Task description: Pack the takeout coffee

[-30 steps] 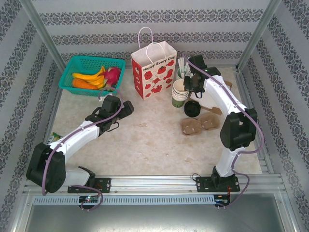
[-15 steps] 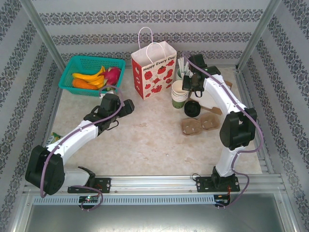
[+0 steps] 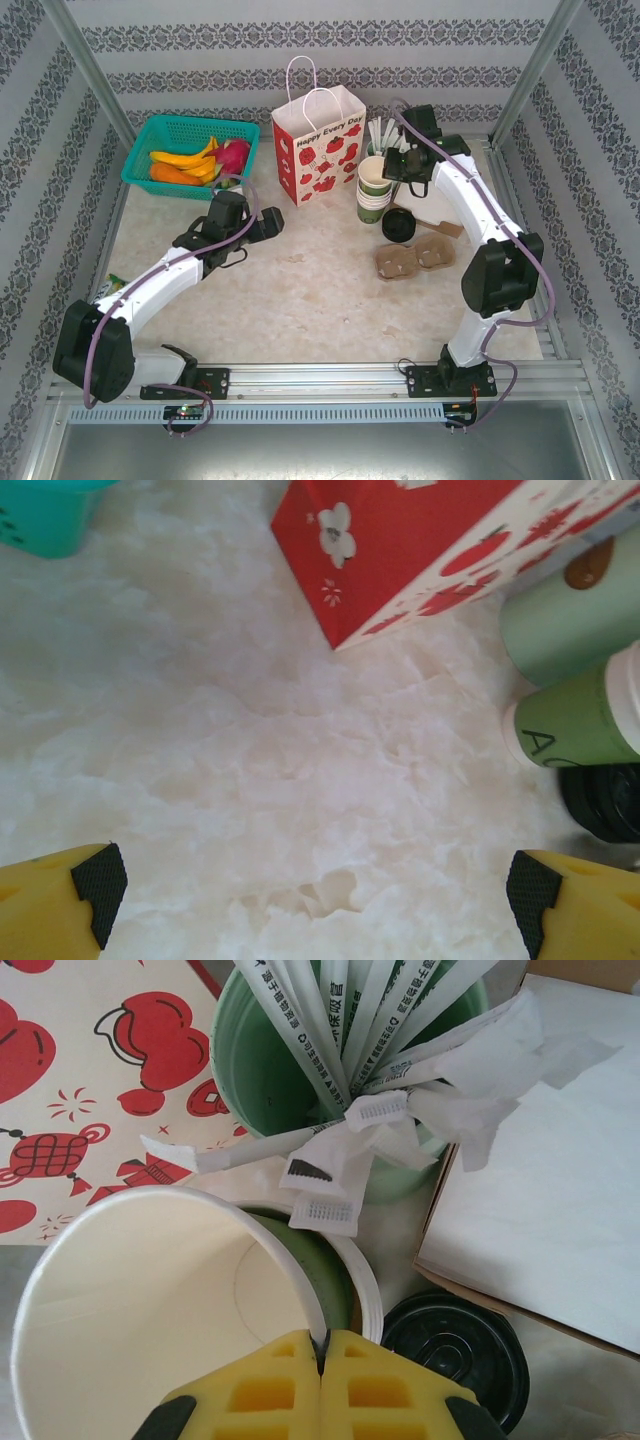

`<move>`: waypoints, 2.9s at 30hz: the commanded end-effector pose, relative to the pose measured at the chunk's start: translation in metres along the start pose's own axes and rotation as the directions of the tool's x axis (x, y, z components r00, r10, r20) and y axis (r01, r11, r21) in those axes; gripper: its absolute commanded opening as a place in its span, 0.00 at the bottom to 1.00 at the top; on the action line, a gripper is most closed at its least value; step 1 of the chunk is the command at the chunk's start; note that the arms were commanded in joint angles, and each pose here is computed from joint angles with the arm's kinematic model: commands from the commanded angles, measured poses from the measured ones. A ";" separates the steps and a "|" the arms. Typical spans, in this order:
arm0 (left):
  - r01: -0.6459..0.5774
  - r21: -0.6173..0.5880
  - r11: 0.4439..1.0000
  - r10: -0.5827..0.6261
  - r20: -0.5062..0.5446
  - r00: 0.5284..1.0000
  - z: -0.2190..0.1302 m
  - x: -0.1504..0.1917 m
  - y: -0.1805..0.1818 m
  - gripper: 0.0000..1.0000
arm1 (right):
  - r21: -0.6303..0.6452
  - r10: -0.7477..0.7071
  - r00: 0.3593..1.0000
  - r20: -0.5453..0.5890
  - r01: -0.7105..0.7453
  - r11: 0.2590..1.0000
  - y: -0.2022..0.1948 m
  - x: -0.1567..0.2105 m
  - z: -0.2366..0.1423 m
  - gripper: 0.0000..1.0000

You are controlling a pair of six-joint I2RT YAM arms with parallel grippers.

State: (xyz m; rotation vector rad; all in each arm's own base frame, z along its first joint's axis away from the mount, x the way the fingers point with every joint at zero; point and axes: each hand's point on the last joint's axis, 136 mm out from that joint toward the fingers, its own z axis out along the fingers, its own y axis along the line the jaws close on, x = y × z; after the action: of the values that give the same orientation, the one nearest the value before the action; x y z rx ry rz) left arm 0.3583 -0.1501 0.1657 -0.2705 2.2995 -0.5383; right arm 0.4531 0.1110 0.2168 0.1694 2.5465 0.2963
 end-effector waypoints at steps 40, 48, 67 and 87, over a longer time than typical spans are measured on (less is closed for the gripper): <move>0.259 -0.063 0.964 -0.262 -0.041 0.964 -0.028 -0.004 0.023 1.00 | -0.065 -0.005 1.000 -0.020 0.004 0.998 0.141 0.138 0.028 0.00; 0.263 -0.063 0.963 -0.270 -0.152 0.951 -0.013 0.013 0.015 1.00 | -0.023 -0.007 0.999 -0.052 0.006 1.000 0.140 0.151 0.056 0.00; 0.246 -0.040 0.969 -0.249 -0.197 0.948 -0.008 0.020 0.010 1.00 | -0.092 -0.022 0.999 -0.050 0.017 0.996 0.146 0.138 0.039 0.42; 0.329 -0.058 0.943 -0.329 0.000 0.944 0.002 -0.010 0.014 1.00 | -0.102 0.007 0.999 0.032 -0.004 0.995 -0.041 0.097 -0.019 0.83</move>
State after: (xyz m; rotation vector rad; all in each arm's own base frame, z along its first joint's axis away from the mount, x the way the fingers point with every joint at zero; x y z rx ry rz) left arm 0.3584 -0.1288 0.1588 -0.6717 2.3498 -0.6133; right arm 0.3618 0.0820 0.1726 0.2570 2.4838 0.3492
